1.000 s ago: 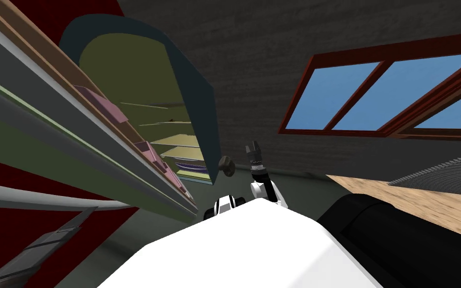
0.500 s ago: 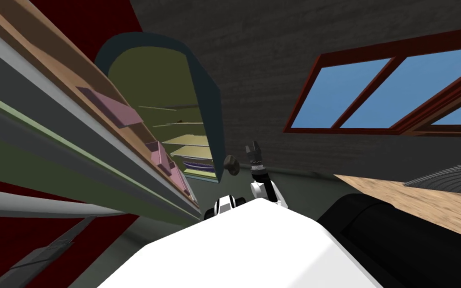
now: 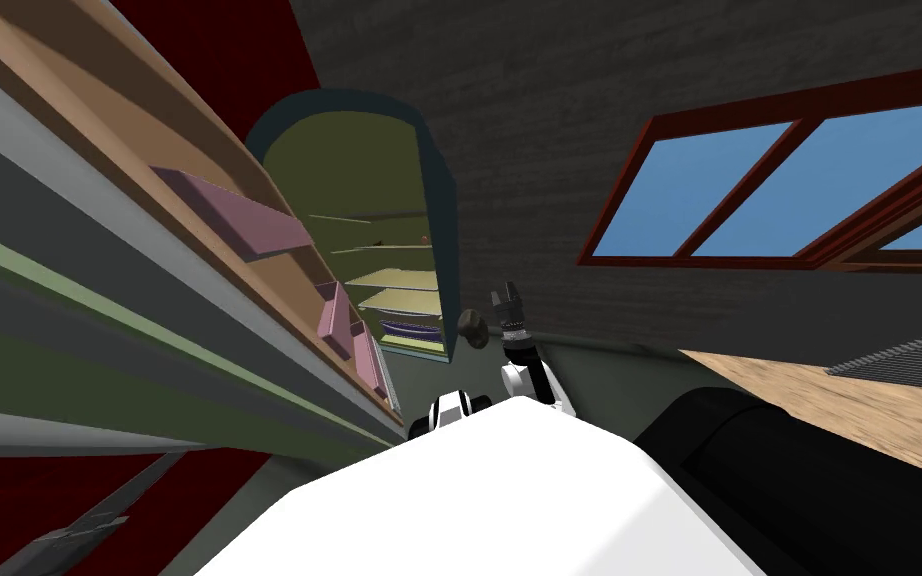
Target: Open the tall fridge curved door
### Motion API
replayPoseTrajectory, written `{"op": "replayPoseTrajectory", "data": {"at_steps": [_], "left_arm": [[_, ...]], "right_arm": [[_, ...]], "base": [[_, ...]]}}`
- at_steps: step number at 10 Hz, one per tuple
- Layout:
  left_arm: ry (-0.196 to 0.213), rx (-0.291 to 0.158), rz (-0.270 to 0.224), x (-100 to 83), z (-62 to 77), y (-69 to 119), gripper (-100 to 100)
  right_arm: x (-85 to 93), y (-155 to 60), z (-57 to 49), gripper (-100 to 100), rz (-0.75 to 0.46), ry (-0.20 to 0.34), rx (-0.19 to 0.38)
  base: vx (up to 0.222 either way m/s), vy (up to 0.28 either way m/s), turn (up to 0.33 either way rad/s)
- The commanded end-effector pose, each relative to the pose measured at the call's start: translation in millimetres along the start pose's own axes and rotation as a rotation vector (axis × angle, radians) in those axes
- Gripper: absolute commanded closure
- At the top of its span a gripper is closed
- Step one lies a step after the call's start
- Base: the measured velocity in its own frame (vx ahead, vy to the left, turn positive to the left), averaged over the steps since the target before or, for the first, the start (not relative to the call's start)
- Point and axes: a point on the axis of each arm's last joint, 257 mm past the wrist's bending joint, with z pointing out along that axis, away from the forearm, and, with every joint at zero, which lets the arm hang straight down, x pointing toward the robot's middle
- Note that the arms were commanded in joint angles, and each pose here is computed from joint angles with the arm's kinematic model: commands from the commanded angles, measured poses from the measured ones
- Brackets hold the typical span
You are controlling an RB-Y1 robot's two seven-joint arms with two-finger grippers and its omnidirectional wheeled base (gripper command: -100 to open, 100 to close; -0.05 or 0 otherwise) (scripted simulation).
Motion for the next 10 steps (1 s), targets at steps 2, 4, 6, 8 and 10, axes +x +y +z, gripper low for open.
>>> {"op": "replayPoseTrajectory", "data": {"at_steps": [2, 4, 6, 8, 10], "left_arm": [[0.049, 0.071, -0.009, 10.9, -19.6, -23.0, 100], [0.072, 0.105, -0.018, 16.6, -30.8, -34.7, 100], [0.092, 0.125, -0.027, 21.6, -42.0, -43.2, 100], [0.111, 0.155, -0.038, 25.9, -53.8, -54.9, 100], [0.111, 0.186, -0.040, 25.9, -55.1, -62.6, 100]], "right_arm": [[0.0, 0.0, 0.0, 0, 0.000, 0.000, 0.000], [0.0, 0.0, 0.0, 0, 0.000, 0.000, 0.000], [0.0, 0.0, 0.0, 0, 0.000, 0.000, 0.000], [0.0, 0.0, 0.0, 0, 0.000, 0.000, 0.000], [0.0, 0.0, 0.0, 0, 0.000, 0.000, 0.000]], "base": [[0.002, 0.252, 0.011], [-0.019, 0.215, 0.023], [-0.028, 0.190, 0.015], [0.017, 0.245, 0.025], [0.055, 0.189, 0.003]]}}
